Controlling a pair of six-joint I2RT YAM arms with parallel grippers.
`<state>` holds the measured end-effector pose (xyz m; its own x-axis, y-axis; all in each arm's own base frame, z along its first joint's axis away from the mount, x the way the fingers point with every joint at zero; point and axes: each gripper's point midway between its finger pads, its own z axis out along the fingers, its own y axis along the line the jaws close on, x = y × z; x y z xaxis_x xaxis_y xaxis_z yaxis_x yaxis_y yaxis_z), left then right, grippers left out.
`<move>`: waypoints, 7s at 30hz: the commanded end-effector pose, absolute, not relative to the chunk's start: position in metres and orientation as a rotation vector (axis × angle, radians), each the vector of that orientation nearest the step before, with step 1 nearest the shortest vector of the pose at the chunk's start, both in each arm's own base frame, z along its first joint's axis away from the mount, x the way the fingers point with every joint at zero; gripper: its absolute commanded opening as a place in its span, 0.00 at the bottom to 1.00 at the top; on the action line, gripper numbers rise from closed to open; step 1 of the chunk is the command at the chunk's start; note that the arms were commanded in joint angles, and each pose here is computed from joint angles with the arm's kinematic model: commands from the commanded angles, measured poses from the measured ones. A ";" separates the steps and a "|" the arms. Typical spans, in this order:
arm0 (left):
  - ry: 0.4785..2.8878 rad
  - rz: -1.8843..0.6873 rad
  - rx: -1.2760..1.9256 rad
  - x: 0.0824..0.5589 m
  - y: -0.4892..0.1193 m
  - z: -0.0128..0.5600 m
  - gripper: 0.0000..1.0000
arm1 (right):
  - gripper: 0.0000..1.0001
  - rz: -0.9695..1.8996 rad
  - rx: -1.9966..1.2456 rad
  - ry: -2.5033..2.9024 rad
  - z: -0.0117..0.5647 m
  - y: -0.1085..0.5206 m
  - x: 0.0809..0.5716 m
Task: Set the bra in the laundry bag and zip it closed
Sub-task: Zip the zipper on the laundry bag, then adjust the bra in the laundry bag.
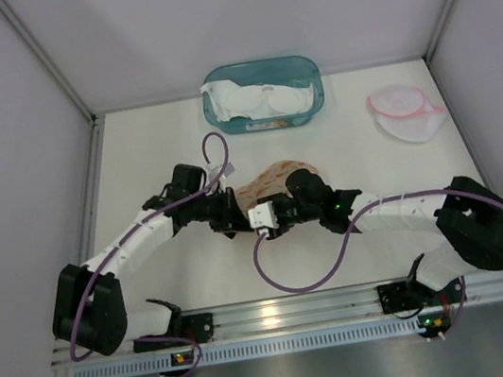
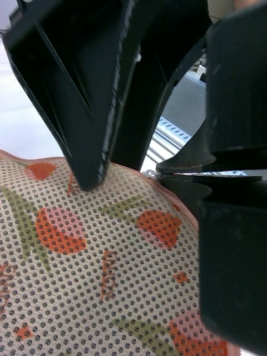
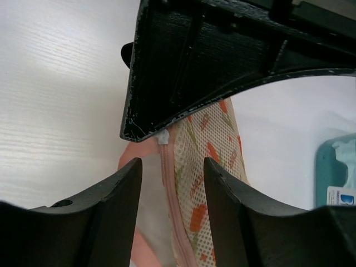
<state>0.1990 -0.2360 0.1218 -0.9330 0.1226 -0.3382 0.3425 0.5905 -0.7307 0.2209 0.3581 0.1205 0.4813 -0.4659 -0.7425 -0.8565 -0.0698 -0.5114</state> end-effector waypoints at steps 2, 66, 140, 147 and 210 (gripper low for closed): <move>2.508 -1.310 0.413 0.205 -0.244 0.142 0.00 | 0.46 0.505 -1.702 1.000 0.145 0.385 0.217; 1.836 -0.622 1.187 0.246 -0.181 0.145 0.87 | 0.00 0.716 -1.596 1.186 0.163 0.359 0.207; 1.729 -0.607 1.241 0.224 -0.230 0.150 0.98 | 0.00 0.802 -1.614 1.151 0.165 0.357 0.195; 1.774 -0.549 1.172 0.196 -0.197 0.159 0.98 | 0.00 0.769 -1.548 1.251 0.154 0.353 0.211; 1.576 -0.378 1.083 0.247 -0.236 0.157 0.05 | 0.00 1.118 -1.011 1.673 0.163 0.377 0.220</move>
<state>0.2326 -0.2350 0.1381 0.0055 0.4748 -0.8801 0.8381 0.4779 0.2631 0.2305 0.3668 0.1283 -0.4019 -0.2189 -0.8891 -0.8739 0.3816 0.3010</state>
